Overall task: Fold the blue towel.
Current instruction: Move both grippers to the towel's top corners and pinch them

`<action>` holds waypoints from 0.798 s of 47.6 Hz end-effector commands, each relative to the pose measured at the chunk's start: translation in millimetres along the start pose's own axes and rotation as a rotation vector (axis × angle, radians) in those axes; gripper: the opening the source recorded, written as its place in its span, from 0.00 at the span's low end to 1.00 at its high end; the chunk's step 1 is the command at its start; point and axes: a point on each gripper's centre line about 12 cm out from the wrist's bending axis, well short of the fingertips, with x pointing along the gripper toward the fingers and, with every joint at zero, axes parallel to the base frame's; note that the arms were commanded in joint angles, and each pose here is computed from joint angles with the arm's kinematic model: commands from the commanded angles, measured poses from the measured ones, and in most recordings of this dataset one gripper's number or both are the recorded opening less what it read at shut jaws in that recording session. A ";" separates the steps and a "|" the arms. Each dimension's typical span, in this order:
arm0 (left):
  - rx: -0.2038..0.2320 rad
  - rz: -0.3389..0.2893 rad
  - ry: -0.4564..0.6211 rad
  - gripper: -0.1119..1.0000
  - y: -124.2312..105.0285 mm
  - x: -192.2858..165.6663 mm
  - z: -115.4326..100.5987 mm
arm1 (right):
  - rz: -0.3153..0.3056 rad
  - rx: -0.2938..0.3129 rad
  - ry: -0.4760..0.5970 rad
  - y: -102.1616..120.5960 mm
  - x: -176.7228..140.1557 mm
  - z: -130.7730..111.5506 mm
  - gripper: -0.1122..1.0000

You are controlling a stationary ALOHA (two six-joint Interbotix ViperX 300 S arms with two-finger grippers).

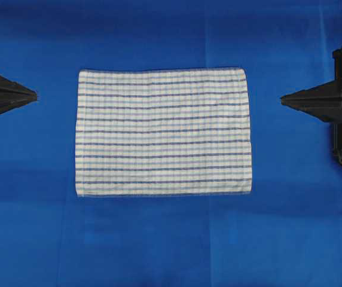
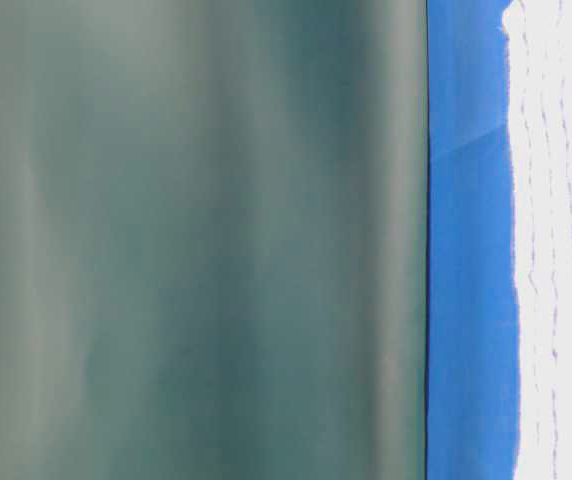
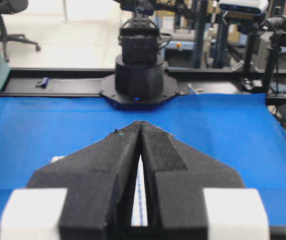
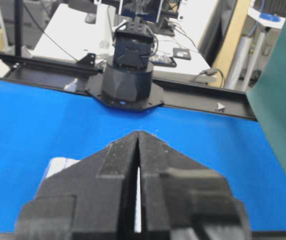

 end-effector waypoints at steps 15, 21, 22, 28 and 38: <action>-0.009 0.081 0.059 0.10 16.1 10.4 -11.2 | -0.135 0.031 0.141 -27.6 10.6 -16.8 0.28; -0.014 0.160 0.138 0.10 33.9 17.0 -30.0 | -0.221 0.071 0.211 -45.5 13.8 -33.9 0.28; -0.015 0.171 0.150 0.10 36.4 17.7 -33.0 | -0.233 0.077 0.224 -48.1 14.2 -37.1 0.28; -0.023 0.233 0.223 0.13 51.4 21.4 -51.2 | -0.319 0.114 0.313 -67.7 18.1 -59.6 0.28; -0.070 0.318 0.362 0.58 72.2 25.4 -88.3 | -0.423 0.164 0.480 -94.5 23.8 -102.4 0.51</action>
